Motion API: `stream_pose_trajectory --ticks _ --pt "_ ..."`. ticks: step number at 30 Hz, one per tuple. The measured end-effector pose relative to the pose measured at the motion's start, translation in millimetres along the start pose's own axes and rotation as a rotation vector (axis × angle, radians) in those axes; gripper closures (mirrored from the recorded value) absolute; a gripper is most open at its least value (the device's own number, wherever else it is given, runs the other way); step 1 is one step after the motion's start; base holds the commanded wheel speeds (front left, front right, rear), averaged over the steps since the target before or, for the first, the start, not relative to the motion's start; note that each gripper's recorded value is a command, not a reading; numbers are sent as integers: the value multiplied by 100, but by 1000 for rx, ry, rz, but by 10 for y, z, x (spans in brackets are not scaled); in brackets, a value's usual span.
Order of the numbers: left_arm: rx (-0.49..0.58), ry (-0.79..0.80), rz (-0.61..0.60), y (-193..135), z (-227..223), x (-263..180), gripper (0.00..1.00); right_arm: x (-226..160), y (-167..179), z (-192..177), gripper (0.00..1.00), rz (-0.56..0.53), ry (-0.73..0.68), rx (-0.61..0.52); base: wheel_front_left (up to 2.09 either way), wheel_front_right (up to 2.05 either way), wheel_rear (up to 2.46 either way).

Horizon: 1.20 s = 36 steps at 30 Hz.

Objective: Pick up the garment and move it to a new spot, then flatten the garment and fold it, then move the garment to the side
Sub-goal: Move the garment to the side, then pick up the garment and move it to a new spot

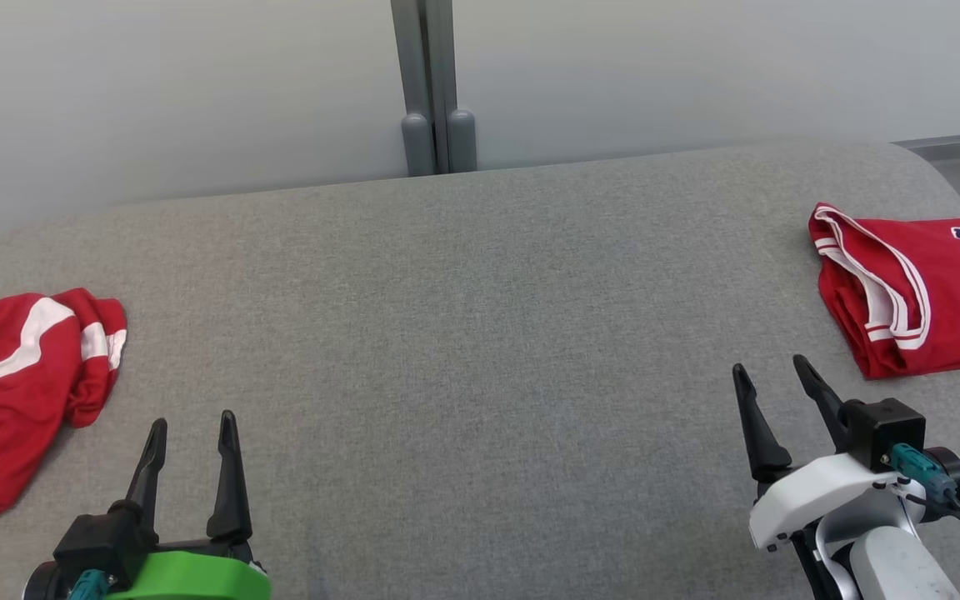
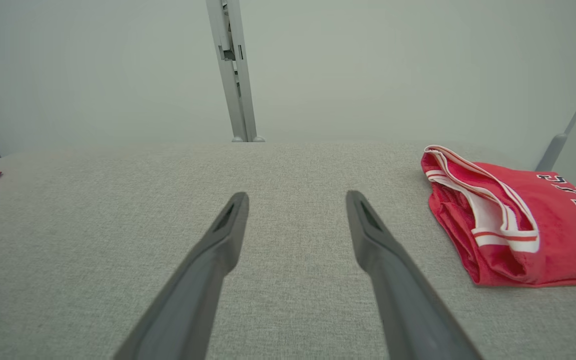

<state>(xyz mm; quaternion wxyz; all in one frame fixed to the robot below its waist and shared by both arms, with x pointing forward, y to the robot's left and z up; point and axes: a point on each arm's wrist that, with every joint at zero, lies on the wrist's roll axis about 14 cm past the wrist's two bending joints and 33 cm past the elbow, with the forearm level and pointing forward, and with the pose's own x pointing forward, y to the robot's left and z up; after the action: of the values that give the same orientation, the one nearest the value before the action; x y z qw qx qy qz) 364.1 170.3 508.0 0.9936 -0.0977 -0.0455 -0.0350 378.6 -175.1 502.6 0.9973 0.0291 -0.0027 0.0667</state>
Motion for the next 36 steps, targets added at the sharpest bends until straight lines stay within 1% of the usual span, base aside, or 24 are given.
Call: stream_pose_trajectory --ticks 8,15,23,27,29,36 --pt "-1 10 -5 -9 -33 12 0 -7 -43 -40 0 -25 5 15 0 0 0" --pt "-1 7 7 31 -22 -6 0 27 30 -60 0 -5 11 17 0 0 0" --pt "0 -2 44 144 12 -68 0 127 193 -57 0 50 16 9 0 0 0" --pt "0 -10 80 242 41 -145 0 197 323 -55 0 98 15 2 0 0 0" --pt "4 -16 103 311 66 -197 0 237 381 -43 0 119 11 -3 0 0 0" --pt "19 -37 215 633 151 -454 0 395 745 -50 0 232 17 -15 0 0 0"
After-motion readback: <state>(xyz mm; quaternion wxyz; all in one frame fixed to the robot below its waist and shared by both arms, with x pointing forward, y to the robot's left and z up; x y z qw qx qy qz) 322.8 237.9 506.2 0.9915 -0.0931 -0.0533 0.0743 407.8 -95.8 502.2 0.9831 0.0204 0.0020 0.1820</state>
